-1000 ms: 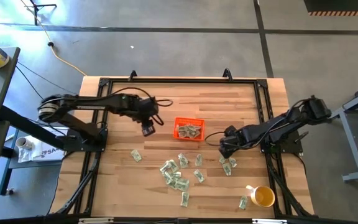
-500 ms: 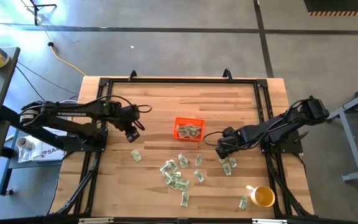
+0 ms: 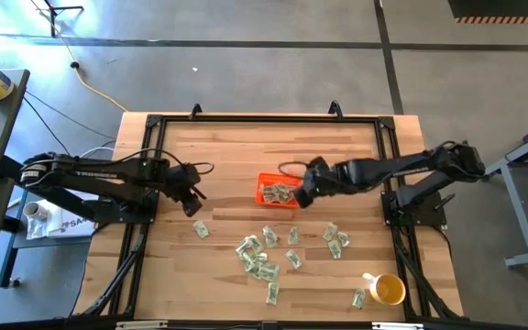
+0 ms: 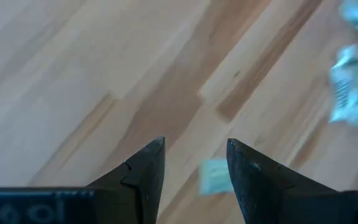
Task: Pick and place Stevia / Truvia into bins
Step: Put the stevia packet into the orange bin
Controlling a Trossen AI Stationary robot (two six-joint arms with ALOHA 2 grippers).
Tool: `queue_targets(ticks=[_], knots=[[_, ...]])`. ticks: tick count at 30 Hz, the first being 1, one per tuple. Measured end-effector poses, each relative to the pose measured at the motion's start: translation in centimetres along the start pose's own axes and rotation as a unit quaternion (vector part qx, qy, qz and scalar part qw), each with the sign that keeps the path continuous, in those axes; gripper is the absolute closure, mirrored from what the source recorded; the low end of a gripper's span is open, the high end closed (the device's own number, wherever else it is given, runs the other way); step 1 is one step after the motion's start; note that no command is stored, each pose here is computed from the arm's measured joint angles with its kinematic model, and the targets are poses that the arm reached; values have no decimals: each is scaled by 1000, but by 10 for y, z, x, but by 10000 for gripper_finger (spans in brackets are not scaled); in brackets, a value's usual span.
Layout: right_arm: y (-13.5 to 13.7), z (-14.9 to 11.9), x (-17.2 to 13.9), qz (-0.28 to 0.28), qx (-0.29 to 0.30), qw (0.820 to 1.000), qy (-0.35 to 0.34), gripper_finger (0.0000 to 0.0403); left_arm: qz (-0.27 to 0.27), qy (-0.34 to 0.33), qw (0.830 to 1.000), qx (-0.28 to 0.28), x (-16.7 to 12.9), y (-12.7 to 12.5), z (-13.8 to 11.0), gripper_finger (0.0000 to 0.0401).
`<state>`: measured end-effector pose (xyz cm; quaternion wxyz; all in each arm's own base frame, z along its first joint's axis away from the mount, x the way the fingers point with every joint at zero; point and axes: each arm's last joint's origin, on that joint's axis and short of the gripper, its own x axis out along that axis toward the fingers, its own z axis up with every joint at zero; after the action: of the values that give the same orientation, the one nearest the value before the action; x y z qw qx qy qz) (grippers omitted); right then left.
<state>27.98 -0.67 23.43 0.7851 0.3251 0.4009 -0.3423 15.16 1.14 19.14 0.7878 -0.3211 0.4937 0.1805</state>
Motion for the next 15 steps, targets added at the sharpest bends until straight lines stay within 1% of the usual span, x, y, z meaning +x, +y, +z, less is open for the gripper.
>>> queue_targets(ticks=[3,5,7,11,15], knots=[[-2,18,13,53,9,998,16,388,-14,-12,1000,-7,6,-7,-1,197],[-3,24,23,80,11,996,36,367,-10,-10,1000,-6,10,-11,-4,197],[0,27,32,105,11,993,43,340,3,8,1000,-4,16,-14,-9,197],[7,29,44,114,6,992,48,293,25,47,998,-25,26,-19,-21,196],[14,29,53,112,-22,992,57,256,42,62,995,-61,31,-27,-30,196]])
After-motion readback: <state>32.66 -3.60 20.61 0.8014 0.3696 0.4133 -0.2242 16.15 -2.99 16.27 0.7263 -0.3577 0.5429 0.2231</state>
